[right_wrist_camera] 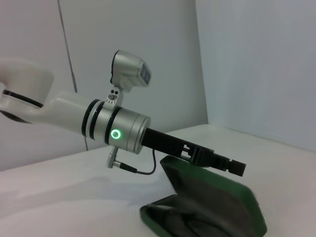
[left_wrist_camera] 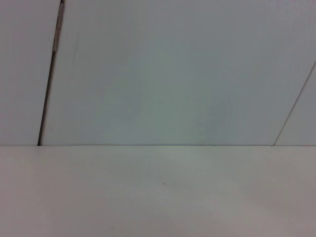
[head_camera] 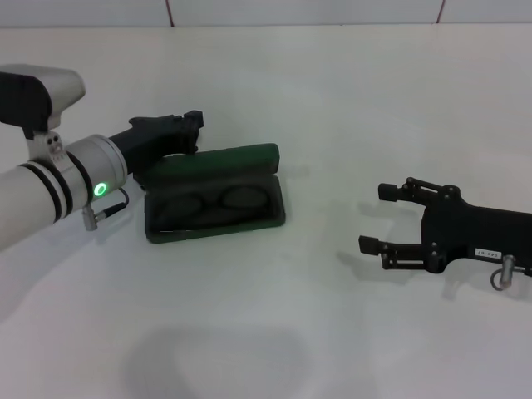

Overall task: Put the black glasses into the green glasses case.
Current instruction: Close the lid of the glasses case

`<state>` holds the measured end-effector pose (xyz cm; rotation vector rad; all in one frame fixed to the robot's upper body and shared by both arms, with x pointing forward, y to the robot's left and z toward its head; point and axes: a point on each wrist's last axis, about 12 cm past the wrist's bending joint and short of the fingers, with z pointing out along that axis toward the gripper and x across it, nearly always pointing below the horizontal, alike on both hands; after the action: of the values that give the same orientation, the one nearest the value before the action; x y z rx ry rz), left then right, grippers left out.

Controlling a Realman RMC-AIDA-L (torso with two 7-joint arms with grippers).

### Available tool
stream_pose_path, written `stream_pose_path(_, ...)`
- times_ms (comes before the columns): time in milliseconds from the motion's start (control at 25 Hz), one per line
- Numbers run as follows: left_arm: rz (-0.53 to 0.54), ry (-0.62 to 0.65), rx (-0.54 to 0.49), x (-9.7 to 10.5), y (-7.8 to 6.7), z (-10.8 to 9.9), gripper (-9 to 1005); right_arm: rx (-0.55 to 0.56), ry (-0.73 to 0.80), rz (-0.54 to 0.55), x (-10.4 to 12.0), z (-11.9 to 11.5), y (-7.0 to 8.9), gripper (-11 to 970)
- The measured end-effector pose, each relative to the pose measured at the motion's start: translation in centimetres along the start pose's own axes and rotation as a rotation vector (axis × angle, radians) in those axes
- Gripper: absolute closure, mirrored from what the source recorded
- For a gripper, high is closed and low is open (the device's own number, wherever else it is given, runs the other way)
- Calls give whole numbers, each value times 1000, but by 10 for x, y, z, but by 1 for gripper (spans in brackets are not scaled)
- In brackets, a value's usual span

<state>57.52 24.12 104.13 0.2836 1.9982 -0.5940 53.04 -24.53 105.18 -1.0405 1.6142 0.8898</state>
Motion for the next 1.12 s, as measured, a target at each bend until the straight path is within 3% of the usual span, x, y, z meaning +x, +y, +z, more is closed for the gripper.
stream_pose_path(560, -50, -14, 27, -1, 2, -6, 995, -4, 9, -2, 1, 1, 1, 79)
stream_pose_path(920, -203, 49, 121, -23, 8, -16, 995, 2, 6, -2, 2, 0, 1, 79)
stream_pose_path(1120, -168, 73, 216, -53, 13, -48, 995, 5, 6, -1, 3, -1, 2, 79)
